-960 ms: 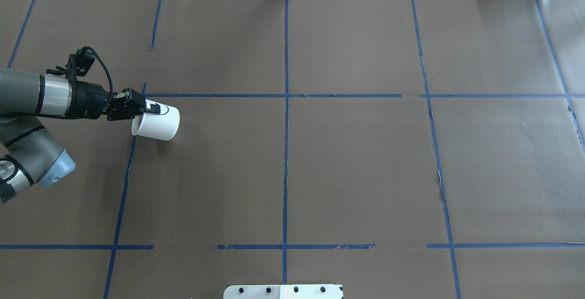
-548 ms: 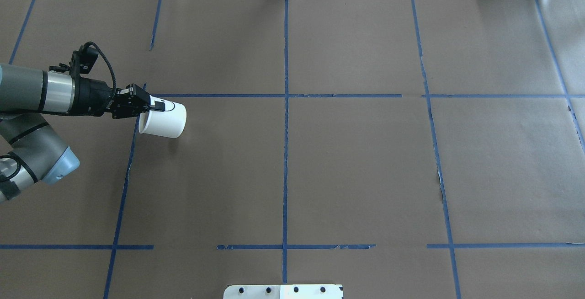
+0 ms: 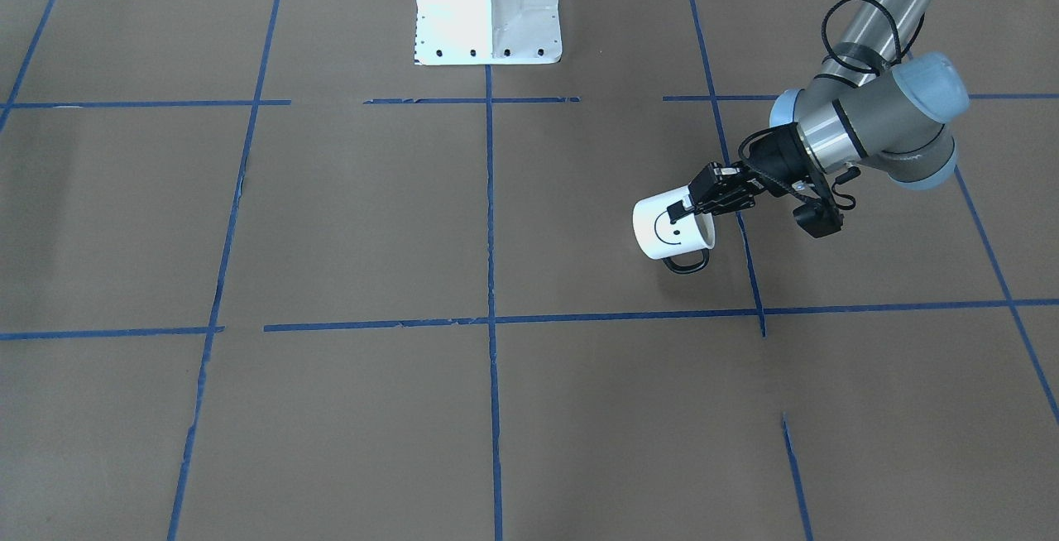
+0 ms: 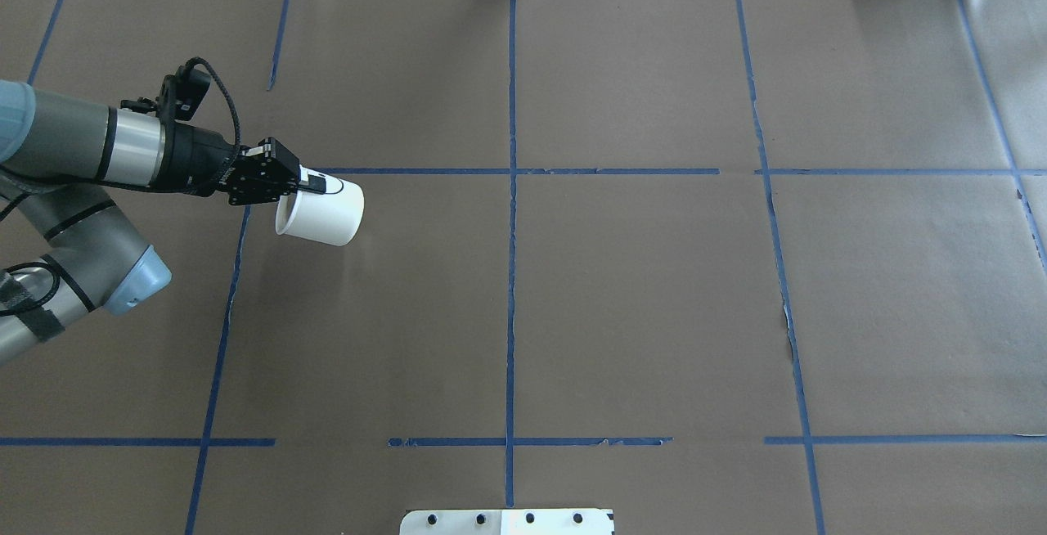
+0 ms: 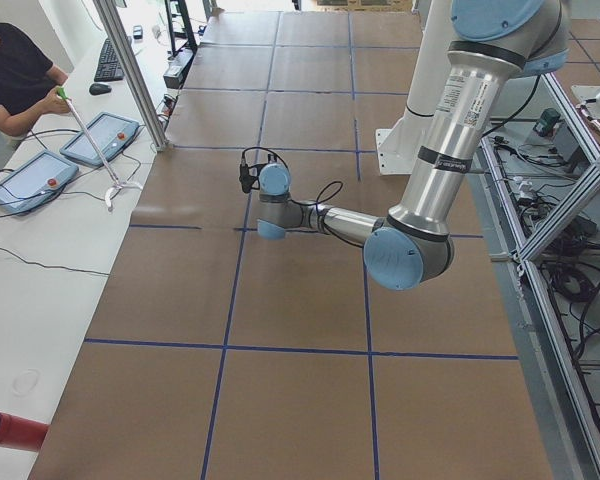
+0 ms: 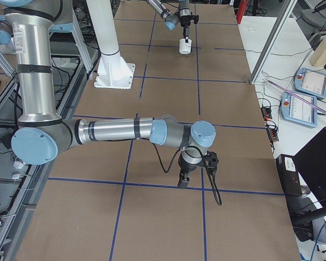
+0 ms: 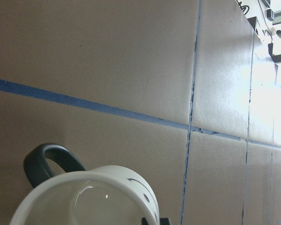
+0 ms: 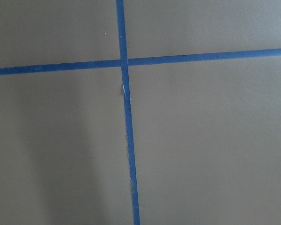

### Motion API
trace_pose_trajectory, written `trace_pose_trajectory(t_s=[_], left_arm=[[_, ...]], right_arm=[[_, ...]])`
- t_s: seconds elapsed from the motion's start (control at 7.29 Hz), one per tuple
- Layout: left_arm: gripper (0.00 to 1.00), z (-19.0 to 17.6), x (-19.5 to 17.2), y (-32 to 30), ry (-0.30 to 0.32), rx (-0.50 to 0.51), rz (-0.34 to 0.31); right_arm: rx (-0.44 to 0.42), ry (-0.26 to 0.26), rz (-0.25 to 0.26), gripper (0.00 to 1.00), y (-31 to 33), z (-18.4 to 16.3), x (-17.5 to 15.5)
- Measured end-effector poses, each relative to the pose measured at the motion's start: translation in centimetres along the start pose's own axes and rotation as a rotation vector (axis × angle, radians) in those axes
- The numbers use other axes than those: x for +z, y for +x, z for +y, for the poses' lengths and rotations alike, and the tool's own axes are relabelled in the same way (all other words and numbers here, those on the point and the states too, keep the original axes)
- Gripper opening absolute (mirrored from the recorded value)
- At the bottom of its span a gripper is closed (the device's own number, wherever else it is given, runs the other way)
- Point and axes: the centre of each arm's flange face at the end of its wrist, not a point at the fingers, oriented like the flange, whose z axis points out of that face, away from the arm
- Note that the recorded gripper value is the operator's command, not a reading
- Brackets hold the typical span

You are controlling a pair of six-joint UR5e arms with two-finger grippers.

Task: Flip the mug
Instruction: 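Carry the mug toward the table centre with the left gripper, rotating it upright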

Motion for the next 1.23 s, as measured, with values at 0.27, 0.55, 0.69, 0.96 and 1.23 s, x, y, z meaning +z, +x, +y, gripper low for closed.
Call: trace_pose_trajectory(t_s=[0.27,0.55,0.69,0.96,1.23], left_arm=[[0.0,-0.2,1.7,5.6,0.002,-0.028,-0.056],[0.0,-0.2,4.1,11.7,0.003,-0.019,-0.135],[0.0,0.1,5.4,14.4,0.009,-0.008,-0.179],[0.0,1.1,9.4,20.0,0.042,0.014,-0.293],[0.0,3.7,14.8,25.6,0.079,0.064,-0.444]], right_arm=[[0.0,0.0,0.0,1.0,0.0,0.0,0.0],[0.0,0.0,0.0,1.0,0.0,0.0,0.0],[0.0,0.0,0.0,1.0,0.0,0.0,0.0],[0.0,0.0,0.0,1.0,0.0,0.0,0.0],[0.0,0.0,0.0,1.0,0.0,0.0,0.0]])
